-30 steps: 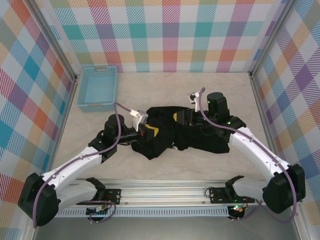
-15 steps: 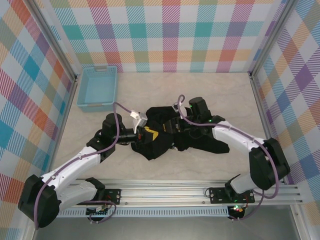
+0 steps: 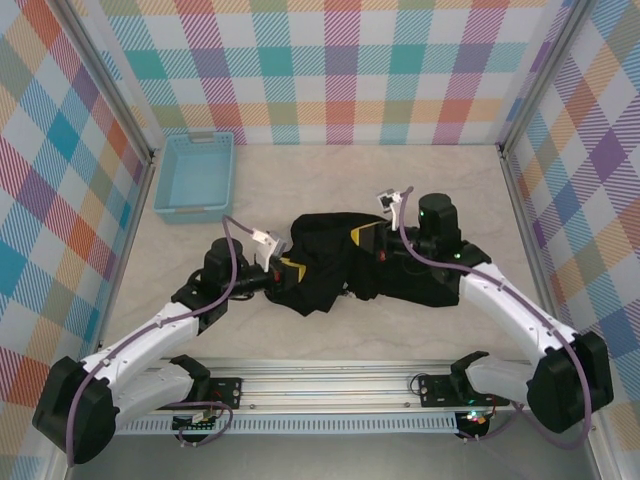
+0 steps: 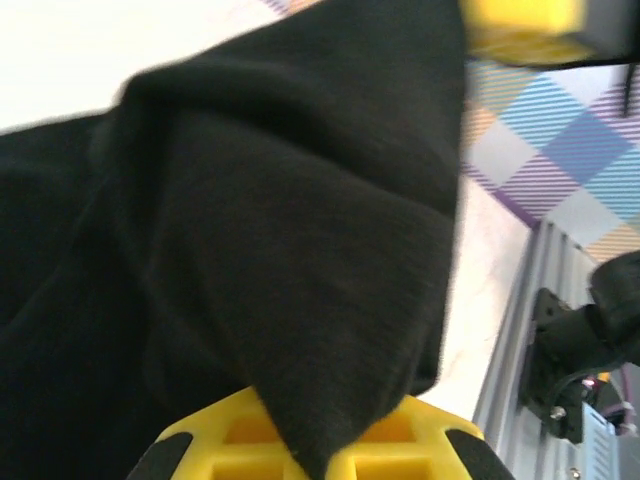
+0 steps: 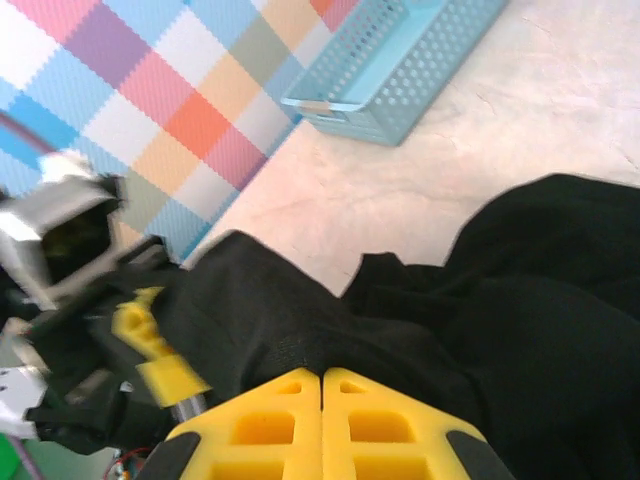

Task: Fold the inside-out t-shirt

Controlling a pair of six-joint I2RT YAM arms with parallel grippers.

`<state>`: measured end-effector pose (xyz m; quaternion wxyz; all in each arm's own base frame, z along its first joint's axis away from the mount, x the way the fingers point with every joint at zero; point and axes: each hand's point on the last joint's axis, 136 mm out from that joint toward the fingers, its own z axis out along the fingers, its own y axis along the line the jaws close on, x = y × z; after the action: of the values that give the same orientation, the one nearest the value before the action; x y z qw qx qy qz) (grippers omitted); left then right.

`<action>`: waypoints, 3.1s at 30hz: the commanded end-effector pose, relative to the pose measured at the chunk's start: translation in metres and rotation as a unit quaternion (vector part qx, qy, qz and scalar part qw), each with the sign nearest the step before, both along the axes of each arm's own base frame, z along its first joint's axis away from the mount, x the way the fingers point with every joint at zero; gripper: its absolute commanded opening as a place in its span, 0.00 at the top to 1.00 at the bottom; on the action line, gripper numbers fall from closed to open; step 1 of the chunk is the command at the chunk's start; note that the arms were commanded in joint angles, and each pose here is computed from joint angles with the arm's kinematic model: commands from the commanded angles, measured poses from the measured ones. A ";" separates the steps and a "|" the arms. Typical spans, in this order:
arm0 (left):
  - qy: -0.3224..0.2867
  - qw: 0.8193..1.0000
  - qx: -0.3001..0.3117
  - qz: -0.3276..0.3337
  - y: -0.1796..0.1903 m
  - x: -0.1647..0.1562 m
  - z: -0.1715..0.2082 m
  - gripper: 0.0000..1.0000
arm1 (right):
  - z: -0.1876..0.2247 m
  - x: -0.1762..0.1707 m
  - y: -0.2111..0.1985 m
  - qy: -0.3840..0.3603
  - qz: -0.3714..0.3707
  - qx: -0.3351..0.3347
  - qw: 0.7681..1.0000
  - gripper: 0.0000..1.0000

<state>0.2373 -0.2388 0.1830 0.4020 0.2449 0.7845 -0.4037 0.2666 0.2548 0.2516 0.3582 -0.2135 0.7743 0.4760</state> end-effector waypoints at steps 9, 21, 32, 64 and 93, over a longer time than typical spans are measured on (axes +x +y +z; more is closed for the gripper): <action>0.042 0.990 0.071 0.118 0.034 0.017 -0.026 0.39 | -0.016 0.004 0.015 0.062 0.015 0.044 0.997 1.00; -0.042 0.985 0.148 0.078 -0.003 0.030 -0.007 0.22 | -0.022 0.001 0.022 0.084 0.038 0.039 0.995 1.00; -0.004 0.998 0.060 -0.016 -0.073 0.044 0.017 0.46 | -0.032 -0.003 0.016 0.079 0.032 0.015 0.996 1.00; 0.121 0.990 -0.035 -0.062 -0.077 0.027 0.078 1.00 | -0.045 0.009 -0.019 -0.024 -0.053 -0.130 0.990 1.00; 0.137 0.986 0.072 -0.056 -0.104 0.047 0.001 0.71 | -0.032 -0.005 -0.002 0.002 -0.015 -0.066 0.998 1.00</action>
<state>0.2743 -0.3350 0.1672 0.2222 0.2519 0.8578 -0.3890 0.2648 0.2497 0.2027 0.3291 -0.2057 0.8260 0.4089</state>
